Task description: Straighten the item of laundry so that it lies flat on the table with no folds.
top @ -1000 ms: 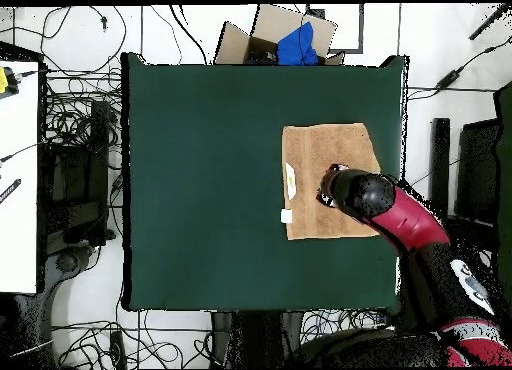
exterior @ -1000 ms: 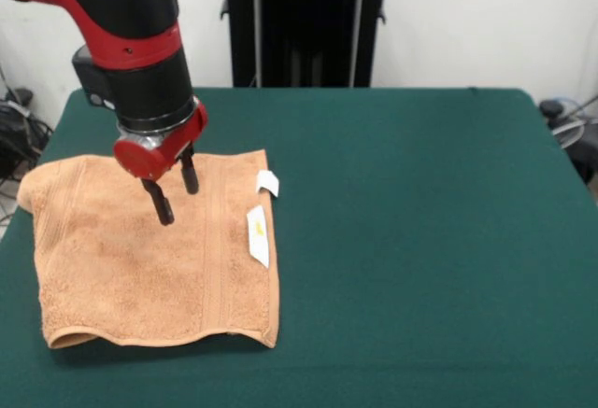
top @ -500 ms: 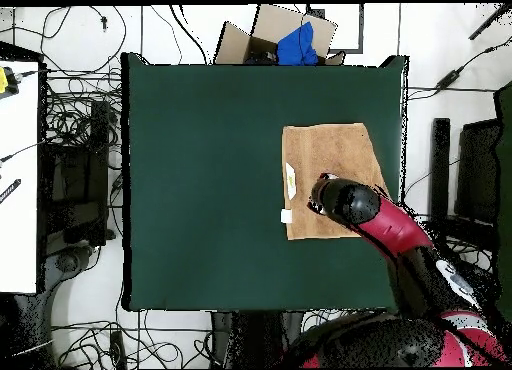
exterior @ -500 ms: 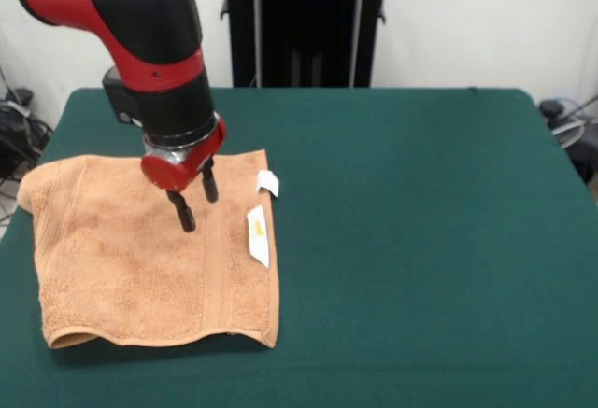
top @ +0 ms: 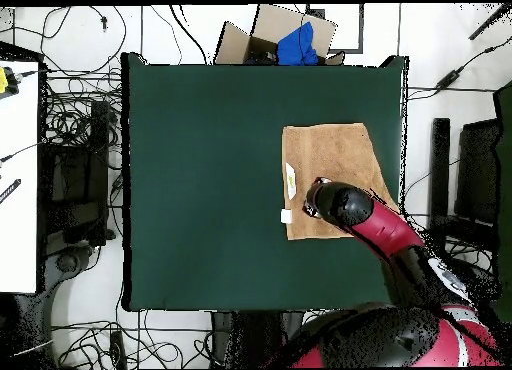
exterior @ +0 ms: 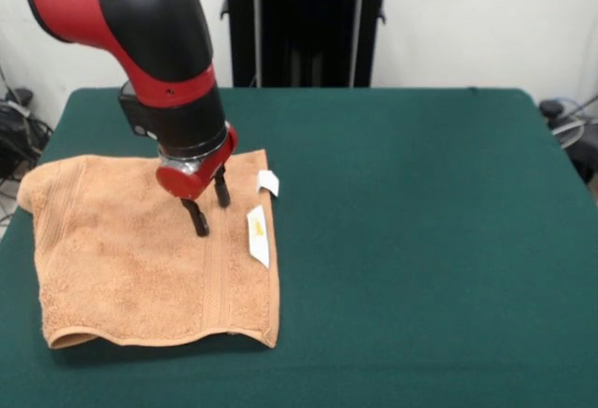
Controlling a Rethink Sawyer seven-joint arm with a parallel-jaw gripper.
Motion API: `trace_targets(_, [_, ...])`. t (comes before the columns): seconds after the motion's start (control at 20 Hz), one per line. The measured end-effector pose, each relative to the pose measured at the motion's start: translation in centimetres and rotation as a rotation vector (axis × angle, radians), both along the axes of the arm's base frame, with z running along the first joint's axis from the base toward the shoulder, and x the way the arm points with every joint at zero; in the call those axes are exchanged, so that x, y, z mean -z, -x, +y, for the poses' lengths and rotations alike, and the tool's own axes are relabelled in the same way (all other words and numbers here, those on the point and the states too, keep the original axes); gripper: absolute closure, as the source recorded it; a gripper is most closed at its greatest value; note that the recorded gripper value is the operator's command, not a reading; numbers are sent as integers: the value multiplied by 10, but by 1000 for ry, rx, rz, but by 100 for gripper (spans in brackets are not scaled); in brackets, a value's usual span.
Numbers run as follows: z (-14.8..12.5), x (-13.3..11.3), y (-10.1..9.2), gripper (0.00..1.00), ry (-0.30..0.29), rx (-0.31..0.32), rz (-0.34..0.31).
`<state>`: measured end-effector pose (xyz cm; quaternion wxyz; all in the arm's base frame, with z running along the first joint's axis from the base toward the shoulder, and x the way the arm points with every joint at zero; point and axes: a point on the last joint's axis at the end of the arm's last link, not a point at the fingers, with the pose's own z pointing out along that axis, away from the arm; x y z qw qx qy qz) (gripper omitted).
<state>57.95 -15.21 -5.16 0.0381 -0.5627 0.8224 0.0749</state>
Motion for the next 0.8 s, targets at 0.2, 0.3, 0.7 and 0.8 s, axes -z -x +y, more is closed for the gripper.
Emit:
trace_targets(0.2, [0,0,0,0,2,0,-2])
trace_targets(0.3, [0,0,0,0,2,0,-2])
trace_targets(0.7, [0,0,0,0,2,1,-2])
trace_targets(0.8, [0,1,0,0,4,2,-6])
